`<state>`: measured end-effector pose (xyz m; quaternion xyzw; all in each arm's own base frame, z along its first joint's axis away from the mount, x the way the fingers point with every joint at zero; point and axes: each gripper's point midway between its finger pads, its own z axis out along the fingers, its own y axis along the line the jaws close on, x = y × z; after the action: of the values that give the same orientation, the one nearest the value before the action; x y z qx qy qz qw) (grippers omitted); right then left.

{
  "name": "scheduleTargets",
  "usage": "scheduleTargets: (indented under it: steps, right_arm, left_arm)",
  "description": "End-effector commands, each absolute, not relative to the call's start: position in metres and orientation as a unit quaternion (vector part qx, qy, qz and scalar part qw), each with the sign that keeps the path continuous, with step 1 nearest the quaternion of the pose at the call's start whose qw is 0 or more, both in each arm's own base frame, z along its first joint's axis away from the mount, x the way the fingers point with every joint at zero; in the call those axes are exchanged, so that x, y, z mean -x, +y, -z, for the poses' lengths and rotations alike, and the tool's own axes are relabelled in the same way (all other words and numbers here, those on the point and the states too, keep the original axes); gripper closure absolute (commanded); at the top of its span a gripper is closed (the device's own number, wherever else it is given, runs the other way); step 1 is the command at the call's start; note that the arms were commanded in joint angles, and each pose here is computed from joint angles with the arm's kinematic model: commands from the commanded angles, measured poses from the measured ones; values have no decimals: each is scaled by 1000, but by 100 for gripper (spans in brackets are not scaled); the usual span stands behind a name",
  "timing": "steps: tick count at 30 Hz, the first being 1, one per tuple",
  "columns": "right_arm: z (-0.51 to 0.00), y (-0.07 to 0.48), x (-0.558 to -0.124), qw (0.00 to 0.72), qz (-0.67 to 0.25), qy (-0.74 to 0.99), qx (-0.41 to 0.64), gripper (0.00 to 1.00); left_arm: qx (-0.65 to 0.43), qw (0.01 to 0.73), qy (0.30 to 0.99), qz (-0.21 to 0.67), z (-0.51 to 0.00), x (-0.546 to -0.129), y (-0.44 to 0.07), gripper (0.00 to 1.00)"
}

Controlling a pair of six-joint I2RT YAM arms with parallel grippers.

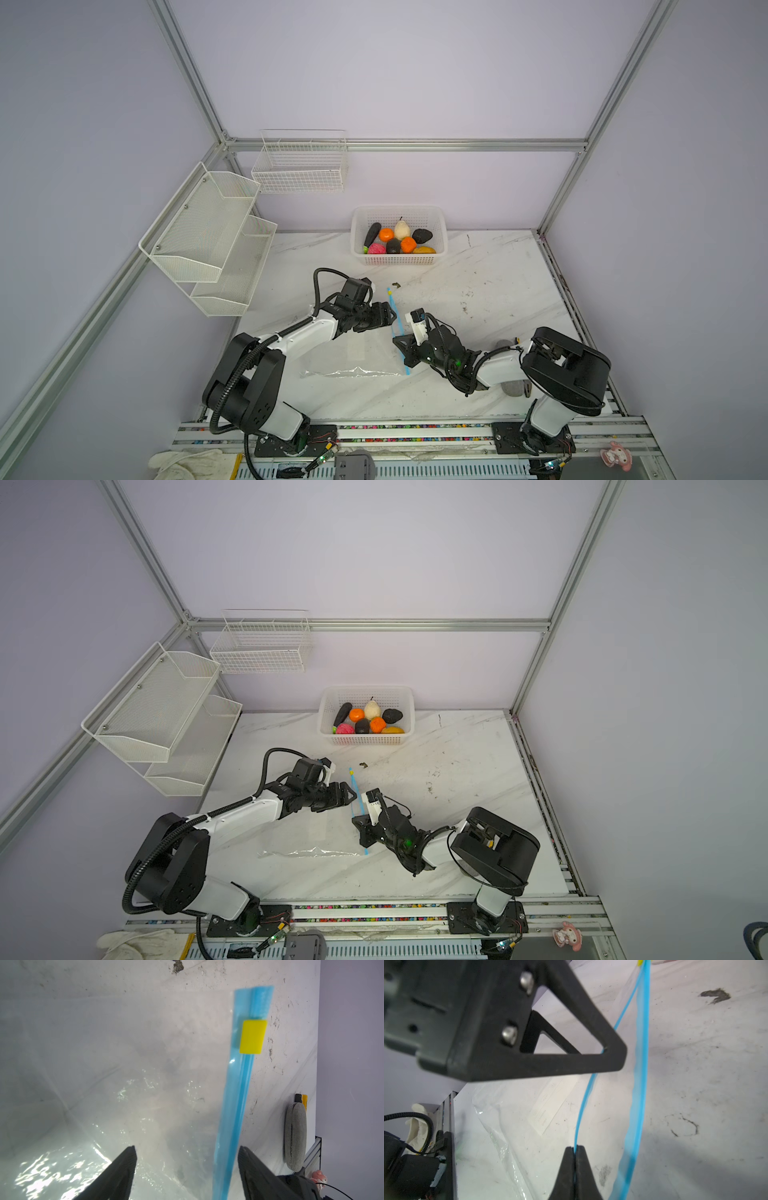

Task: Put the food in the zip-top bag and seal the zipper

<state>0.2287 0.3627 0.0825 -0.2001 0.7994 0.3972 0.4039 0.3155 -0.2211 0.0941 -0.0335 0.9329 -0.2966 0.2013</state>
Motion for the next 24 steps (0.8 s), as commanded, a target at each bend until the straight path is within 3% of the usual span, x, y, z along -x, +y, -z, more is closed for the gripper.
scheduleTargets:
  steps: [1,13,18,24]
  right_arm:
    - [-95,370,-237,451,-391,777,200,100]
    - [-101,379,-239,458,-394,769,209,100]
    - [-103,381,-241,460,-391,769,210,100]
    - [-98,381,-243,459,-385,773,208,100]
  left_arm:
    - [18,247,910,332,-145,-333,-239,25]
    - [-25,245,935,256,-132,-317,-235,41]
    - [-34,238,939,247,-129,-315,-239,55]
    - [-35,239,940,240,-130,-312,-236,60]
